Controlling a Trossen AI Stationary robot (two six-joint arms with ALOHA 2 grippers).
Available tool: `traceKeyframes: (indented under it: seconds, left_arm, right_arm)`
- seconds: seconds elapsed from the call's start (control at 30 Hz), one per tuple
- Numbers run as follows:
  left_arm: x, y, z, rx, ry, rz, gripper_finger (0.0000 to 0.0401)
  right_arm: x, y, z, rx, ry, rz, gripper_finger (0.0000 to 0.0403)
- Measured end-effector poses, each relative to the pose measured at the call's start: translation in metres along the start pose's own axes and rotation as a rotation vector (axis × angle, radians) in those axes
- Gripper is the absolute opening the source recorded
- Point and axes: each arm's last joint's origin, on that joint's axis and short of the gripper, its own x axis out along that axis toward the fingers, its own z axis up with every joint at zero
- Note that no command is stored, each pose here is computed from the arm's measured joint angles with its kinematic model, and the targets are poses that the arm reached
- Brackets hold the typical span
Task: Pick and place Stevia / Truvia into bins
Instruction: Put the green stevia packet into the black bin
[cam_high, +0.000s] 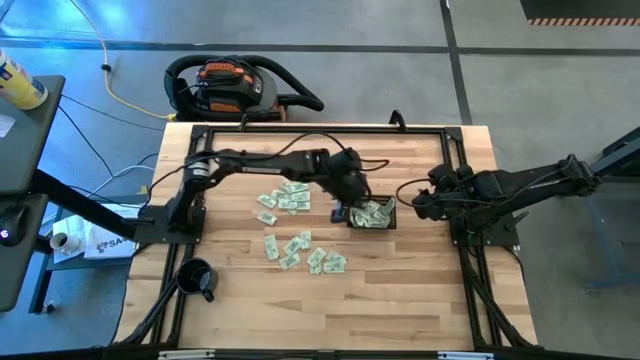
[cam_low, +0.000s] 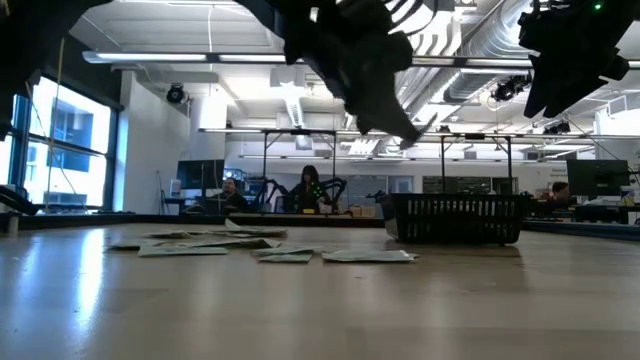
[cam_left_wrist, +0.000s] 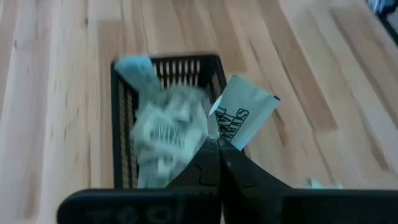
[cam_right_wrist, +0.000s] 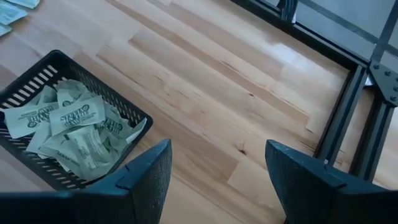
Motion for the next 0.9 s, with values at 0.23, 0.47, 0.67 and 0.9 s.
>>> traceKeyframes:
  seconds: [0.23, 0.47, 0.67, 0.9]
  left_arm:
    - [0.028, 0.010, -0.014, -0.099, 0.023, -0.011, 0.0038]
    - [0.038, 0.014, -0.022, -0.218, 0.067, 0.124, 0.0029]
    - [0.036, 0.017, -0.020, -0.258, 0.058, 0.201, 0.0174]
    - [0.017, 0.012, -0.009, -0.264, 0.165, 0.180, 0.0278]
  right_arm:
    - [0.000, 0.001, 0.000, 0.006, -0.006, 0.005, 0.0249]
    - [0.000, 0.001, 0.001, 0.010, -0.008, 0.008, 0.0249]
    - [0.000, 0.001, 0.001, 0.006, -0.035, -0.006, 0.0249]
    - [0.000, 0.001, 0.001, -0.021, -0.036, -0.008, 0.0249]
